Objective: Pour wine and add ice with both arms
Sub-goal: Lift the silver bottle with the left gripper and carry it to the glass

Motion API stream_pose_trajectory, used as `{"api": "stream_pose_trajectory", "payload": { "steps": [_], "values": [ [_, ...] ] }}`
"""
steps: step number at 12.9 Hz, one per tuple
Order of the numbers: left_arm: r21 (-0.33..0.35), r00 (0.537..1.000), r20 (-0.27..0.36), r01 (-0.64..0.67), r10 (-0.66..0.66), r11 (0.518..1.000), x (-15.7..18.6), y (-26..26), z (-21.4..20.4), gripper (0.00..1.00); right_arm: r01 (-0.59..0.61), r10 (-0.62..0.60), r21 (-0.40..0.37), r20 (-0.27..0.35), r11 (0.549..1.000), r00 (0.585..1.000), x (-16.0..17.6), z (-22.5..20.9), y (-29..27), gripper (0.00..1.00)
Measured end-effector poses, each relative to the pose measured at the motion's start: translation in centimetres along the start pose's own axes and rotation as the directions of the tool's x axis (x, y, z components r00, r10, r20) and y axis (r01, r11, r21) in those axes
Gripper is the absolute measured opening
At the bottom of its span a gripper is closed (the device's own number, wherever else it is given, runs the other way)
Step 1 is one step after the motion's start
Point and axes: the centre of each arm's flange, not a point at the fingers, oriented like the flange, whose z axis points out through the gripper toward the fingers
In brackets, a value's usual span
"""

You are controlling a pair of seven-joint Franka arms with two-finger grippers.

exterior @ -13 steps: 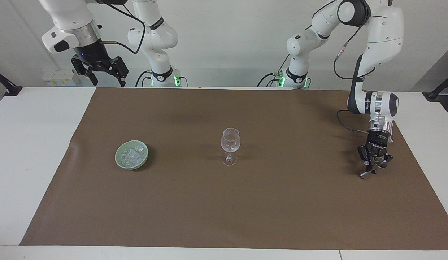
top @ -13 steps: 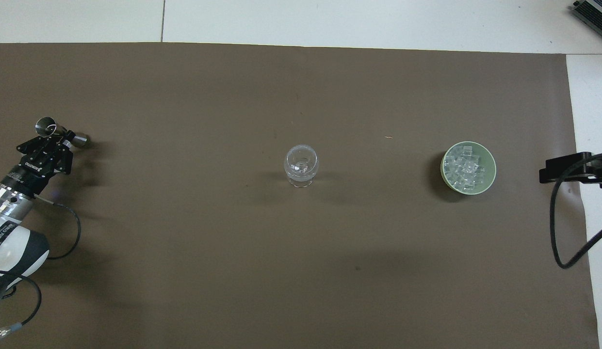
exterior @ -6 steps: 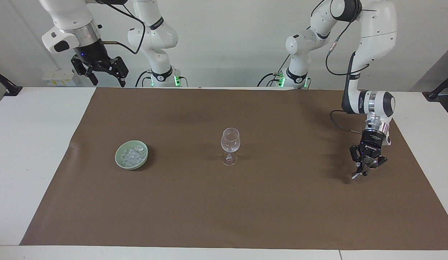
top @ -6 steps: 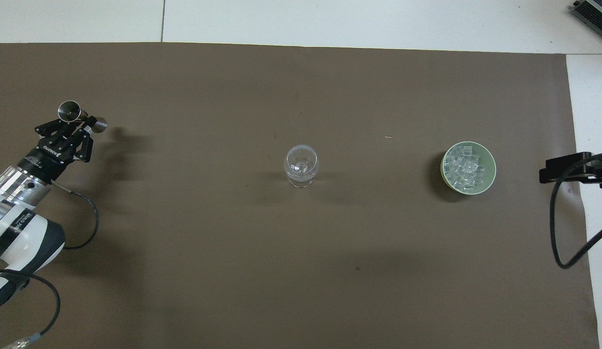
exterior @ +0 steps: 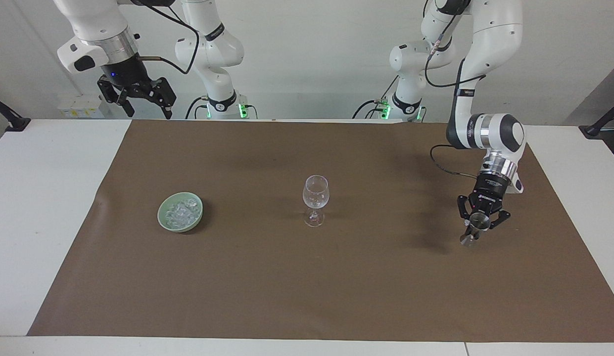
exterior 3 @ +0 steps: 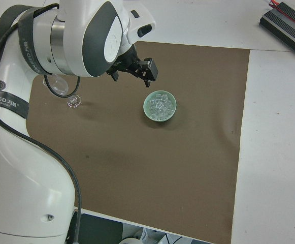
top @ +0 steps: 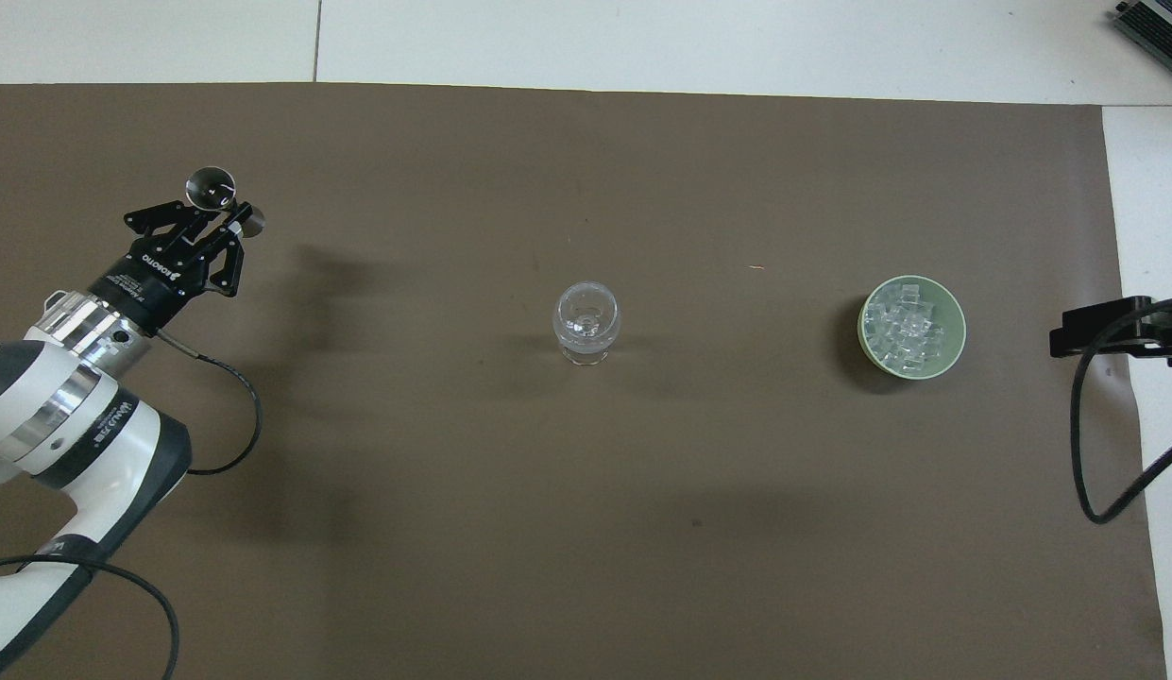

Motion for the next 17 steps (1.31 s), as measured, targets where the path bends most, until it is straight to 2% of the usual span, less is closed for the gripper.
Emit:
{"api": "stream_pose_trajectory", "payload": {
  "steps": [7, 17],
  "values": [
    [0.068, 0.998, -0.045, -0.037, 0.040, 0.997, -6.2, -10.3, 5.4, 0.22, 0.000, 0.000, 0.000, 0.000, 1.000, 1.000, 0.0, 0.0, 0.0, 1.00],
    [0.110, 0.986, -0.100, -0.123, 0.134, 0.986, -12.2, -18.7, 8.0, 0.22, 0.000, 0.000, 0.000, 0.000, 1.000, 1.000, 0.0, 0.0, 0.0, 1.00]
  ]
}}
